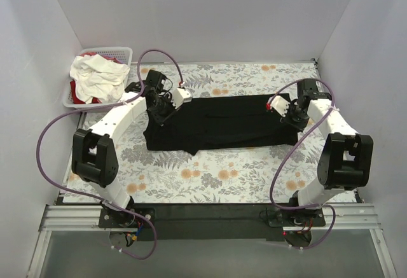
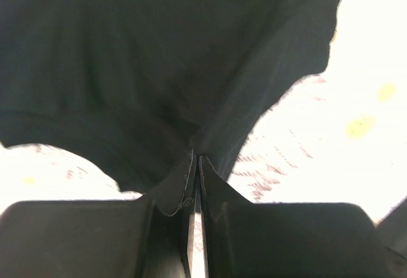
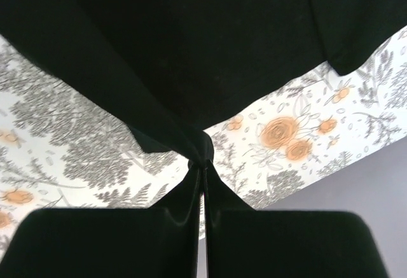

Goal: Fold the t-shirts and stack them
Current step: Fold the tshirt

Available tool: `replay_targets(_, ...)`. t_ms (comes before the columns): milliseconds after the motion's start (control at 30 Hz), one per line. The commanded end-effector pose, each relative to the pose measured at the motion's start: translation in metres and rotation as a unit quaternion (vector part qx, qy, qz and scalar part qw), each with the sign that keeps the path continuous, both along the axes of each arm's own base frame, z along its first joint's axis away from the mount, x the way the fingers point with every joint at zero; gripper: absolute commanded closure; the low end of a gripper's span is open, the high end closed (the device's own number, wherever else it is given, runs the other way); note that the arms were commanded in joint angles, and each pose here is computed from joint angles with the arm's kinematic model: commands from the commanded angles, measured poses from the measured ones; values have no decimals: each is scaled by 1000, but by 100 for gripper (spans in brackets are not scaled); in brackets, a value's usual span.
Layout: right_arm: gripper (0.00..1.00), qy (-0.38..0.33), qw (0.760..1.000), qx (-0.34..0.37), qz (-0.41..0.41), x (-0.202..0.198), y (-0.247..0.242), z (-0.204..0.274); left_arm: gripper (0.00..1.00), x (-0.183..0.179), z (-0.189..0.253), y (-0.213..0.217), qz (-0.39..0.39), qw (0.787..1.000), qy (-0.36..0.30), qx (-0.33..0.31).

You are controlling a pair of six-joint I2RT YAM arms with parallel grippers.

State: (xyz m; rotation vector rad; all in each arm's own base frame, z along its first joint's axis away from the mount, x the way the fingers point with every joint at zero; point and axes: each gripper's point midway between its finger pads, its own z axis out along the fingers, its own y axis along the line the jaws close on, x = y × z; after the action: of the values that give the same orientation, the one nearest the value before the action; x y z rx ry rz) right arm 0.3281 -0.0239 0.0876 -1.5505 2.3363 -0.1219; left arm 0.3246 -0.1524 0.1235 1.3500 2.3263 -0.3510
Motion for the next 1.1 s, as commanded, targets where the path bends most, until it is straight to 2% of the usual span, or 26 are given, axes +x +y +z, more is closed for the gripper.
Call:
replay_targets(0, 99, -11, 999, -14, 36, 24, -4, 10, 100, 30, 15, -3, -10, 999, -37, -13)
replay_targets(333, 99, 12, 999, -16, 37, 43, -6, -10, 100, 69, -1, -9, -14, 999, -40, -11)
replay_targets(1067, 99, 11, 999, -33, 41, 85, -10, -23, 100, 98, -23, 2, 8, 999, -31, -14)
